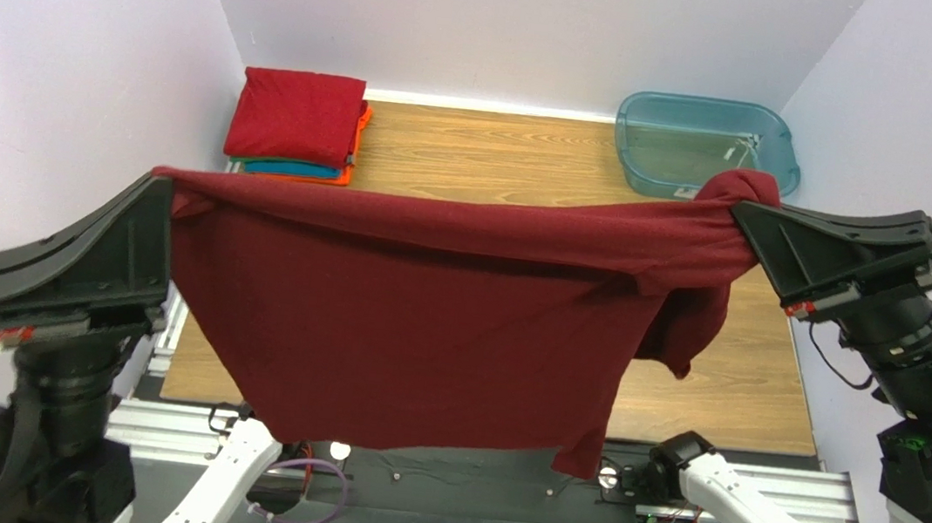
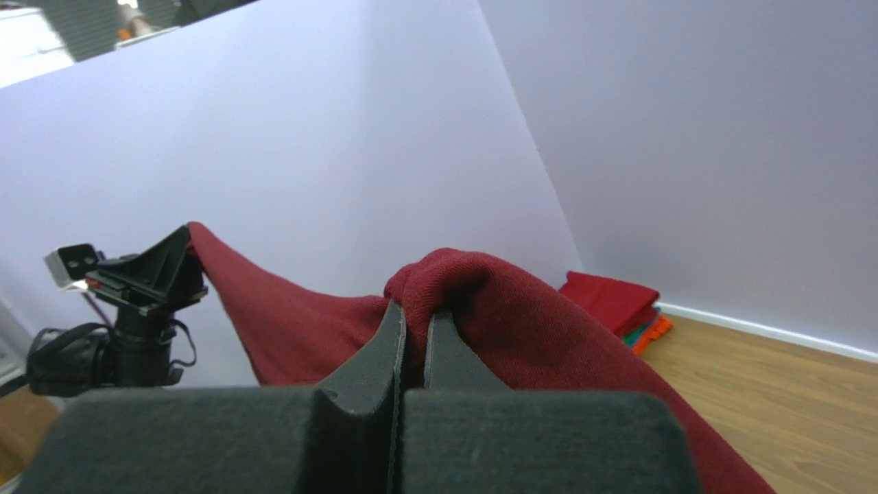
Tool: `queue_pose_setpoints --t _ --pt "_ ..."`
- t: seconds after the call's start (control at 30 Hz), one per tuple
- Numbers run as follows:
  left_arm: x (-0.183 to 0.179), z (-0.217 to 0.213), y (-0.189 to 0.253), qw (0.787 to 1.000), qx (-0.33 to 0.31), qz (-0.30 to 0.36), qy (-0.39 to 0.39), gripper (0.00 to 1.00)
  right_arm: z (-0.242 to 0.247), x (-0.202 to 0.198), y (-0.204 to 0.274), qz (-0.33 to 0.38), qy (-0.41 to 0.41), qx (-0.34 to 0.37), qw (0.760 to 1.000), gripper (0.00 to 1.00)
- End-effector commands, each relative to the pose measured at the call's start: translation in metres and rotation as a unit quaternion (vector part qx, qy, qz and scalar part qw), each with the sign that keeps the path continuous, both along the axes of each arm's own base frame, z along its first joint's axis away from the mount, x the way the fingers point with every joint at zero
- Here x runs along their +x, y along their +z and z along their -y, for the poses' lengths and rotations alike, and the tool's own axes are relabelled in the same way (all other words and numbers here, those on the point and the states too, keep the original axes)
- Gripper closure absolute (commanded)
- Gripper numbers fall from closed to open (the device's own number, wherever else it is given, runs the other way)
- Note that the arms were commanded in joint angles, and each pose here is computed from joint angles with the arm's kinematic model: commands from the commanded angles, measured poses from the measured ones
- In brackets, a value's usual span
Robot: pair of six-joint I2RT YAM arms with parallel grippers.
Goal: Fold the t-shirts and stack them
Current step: Flatten the tshirt out
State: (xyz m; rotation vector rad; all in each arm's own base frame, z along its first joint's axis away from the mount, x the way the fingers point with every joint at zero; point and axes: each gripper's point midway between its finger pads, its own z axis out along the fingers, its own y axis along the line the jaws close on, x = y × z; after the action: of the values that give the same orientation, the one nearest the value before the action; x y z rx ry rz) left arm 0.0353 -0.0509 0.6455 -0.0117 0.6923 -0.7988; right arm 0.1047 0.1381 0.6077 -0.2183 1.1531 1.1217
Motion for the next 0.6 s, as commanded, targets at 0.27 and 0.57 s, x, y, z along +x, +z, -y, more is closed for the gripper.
queue_pose_setpoints --t 0.27,0.57 --pt "0.247 0.01 -0.159 0.953 -0.001 -0.286 0.098 1.0 0.019 0.198 -0.168 -0.233 -0.306 -0.085 0.919 0.99" --pt "0.422 -0.028 -0.371 0.794 0.046 -0.537 0.282 0.48 -0.009 0.371 -0.376 -0.373 -0.367 -0.288 0.802 0.49"
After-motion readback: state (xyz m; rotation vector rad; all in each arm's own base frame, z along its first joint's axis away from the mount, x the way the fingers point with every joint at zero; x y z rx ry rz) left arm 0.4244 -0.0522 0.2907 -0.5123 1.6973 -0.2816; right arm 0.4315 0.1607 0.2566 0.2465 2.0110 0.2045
